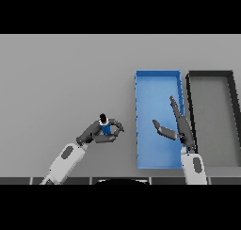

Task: Pick up the blue pipe and place it into the blue bin.

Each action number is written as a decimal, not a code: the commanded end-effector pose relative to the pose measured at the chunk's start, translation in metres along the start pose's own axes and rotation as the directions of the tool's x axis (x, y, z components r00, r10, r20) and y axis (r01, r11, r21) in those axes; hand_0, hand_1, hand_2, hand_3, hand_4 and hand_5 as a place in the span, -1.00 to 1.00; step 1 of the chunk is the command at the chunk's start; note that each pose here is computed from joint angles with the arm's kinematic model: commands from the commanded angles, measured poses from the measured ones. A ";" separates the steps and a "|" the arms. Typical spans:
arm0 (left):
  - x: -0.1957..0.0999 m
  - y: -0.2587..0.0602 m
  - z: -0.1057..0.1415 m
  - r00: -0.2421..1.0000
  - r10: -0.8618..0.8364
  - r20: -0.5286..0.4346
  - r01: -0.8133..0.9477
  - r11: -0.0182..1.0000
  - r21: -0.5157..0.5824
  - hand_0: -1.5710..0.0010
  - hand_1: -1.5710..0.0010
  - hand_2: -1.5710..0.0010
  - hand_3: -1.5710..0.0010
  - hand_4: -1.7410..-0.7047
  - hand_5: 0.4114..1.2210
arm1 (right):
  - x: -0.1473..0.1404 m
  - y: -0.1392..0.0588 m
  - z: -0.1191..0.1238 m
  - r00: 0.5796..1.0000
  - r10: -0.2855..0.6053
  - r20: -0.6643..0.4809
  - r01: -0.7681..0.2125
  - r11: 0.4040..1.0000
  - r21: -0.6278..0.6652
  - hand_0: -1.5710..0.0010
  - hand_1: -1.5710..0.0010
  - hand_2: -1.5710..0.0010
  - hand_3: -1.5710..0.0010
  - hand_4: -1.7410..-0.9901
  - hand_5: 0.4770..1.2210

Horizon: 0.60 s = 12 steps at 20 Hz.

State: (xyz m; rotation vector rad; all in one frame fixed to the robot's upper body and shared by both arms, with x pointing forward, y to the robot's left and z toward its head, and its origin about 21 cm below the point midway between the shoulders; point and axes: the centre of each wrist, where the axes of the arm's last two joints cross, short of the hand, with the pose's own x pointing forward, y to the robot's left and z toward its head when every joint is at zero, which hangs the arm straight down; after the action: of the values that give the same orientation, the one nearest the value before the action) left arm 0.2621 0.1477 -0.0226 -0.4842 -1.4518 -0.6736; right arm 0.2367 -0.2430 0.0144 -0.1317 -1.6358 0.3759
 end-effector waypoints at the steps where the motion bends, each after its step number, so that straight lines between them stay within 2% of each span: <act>1: 0.000 -0.002 0.000 1.000 -0.008 0.008 0.008 1.000 0.007 0.17 -0.05 -0.19 -0.16 -0.44 0.31 | 0.001 0.000 -0.001 1.000 0.000 0.005 0.000 1.000 0.003 1.00 1.00 1.00 1.00 0.47 -0.77; 3: -0.001 -0.009 -0.002 1.000 -0.006 0.023 0.006 1.000 0.009 -0.25 -0.39 -0.48 -0.42 -0.63 0.56 | -0.001 0.001 -0.002 1.000 0.007 -0.006 -0.007 1.000 0.005 1.00 1.00 1.00 1.00 0.49 -0.77; 5: -0.001 -0.009 -0.001 0.999 -0.020 0.035 0.020 1.000 -0.002 -0.52 -0.61 -0.67 -0.60 -0.76 0.72 | -0.001 -0.001 -0.002 1.000 0.011 0.009 -0.010 1.000 -0.002 1.00 1.00 1.00 1.00 0.50 -0.77; 8: -0.003 -0.019 -0.001 0.996 -0.050 0.073 0.050 0.999 -0.006 -0.75 -0.80 -0.83 -0.80 -0.61 0.86 | -0.001 0.000 -0.003 1.000 0.001 -0.011 -0.001 1.000 -0.003 1.00 1.00 1.00 1.00 0.51 -0.78; 11: 0.002 -0.018 -0.004 0.994 -0.065 0.090 0.065 0.998 0.003 -0.87 -0.90 -0.91 -0.90 -0.54 0.93 | 0.000 0.001 -0.001 1.000 0.014 0.004 -0.014 1.000 0.002 1.00 1.00 1.00 1.00 0.53 -0.79; 12: 0.007 -0.018 -0.001 0.990 -0.057 0.129 0.058 0.998 0.000 -0.90 -0.92 -0.93 -0.92 -0.52 0.94 | 0.001 0.000 -0.001 1.000 0.017 0.001 -0.017 1.000 0.004 1.00 1.00 1.00 1.00 0.55 -0.79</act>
State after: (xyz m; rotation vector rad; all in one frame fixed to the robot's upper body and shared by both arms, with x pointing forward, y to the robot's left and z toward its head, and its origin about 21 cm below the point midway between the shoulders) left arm 0.2505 0.1329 -0.0171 -0.5018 -1.5974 -0.7018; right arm 0.2374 -0.2424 0.0151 -0.1426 -1.6362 0.3925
